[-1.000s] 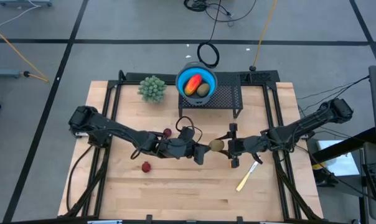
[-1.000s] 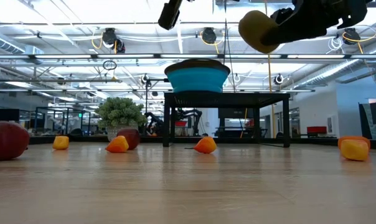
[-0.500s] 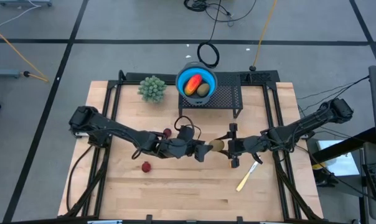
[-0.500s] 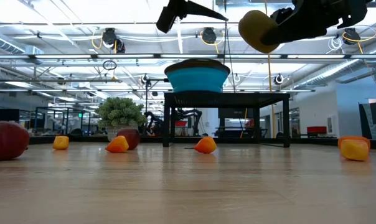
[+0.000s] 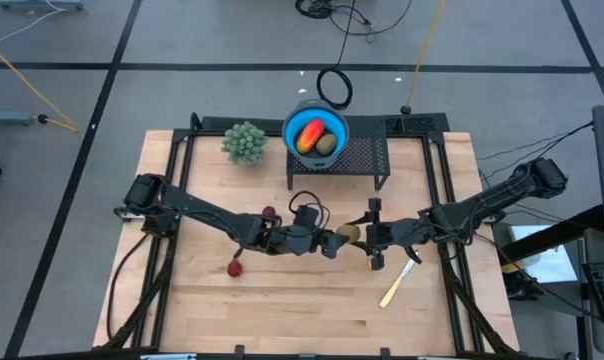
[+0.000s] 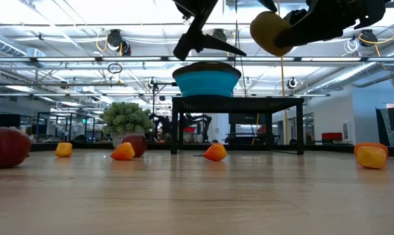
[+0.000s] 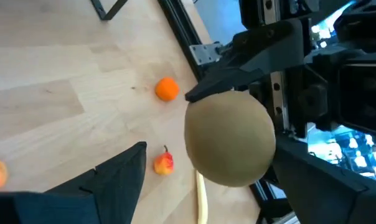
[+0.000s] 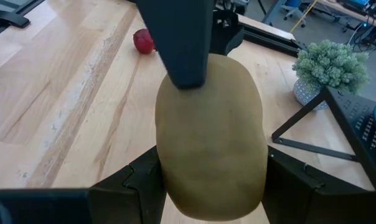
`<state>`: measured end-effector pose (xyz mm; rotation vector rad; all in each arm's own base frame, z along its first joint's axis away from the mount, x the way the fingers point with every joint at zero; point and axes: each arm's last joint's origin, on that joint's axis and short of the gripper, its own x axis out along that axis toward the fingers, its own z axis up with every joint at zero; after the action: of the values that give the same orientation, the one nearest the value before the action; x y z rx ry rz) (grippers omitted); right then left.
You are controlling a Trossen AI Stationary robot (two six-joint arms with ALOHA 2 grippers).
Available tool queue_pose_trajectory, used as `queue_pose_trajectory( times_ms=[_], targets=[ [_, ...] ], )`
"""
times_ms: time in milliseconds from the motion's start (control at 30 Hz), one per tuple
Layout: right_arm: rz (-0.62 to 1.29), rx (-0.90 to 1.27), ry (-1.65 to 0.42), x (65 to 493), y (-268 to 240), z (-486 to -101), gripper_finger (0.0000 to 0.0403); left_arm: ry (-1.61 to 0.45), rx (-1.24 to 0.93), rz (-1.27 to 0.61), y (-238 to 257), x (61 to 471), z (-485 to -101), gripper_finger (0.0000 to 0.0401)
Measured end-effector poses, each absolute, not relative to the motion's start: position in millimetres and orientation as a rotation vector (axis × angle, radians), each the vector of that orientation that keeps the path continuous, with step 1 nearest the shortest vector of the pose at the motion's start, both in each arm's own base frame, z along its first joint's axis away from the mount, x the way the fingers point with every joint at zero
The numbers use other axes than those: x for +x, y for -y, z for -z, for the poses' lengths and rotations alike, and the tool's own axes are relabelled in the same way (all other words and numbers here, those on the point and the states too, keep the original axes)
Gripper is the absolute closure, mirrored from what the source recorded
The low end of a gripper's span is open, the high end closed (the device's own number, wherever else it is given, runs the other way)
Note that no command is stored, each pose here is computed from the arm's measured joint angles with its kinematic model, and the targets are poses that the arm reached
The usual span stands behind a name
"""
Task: Pick & Place Fruit
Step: Put the brown kiwi into the blue strainer bowl on the shelf
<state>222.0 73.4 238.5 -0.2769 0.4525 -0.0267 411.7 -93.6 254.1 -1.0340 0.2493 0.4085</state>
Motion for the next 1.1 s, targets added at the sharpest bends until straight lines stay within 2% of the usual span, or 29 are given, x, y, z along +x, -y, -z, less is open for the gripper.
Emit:
queue_pose_trajectory(
  times_ms=[767,1100],
  targets=[
    [0.046,-0.222,-0.409,224.6,-71.8,-242.5,0.0204,-0.166,-1.057,-0.394,80.0,417.2,-262.1,0.0058],
    [0.082,-0.148,-0.365,228.0,-66.9,-246.6,0.0204,-0.167,-1.028,-0.397,77.3,417.8,-262.2,0.0106]
  ],
)
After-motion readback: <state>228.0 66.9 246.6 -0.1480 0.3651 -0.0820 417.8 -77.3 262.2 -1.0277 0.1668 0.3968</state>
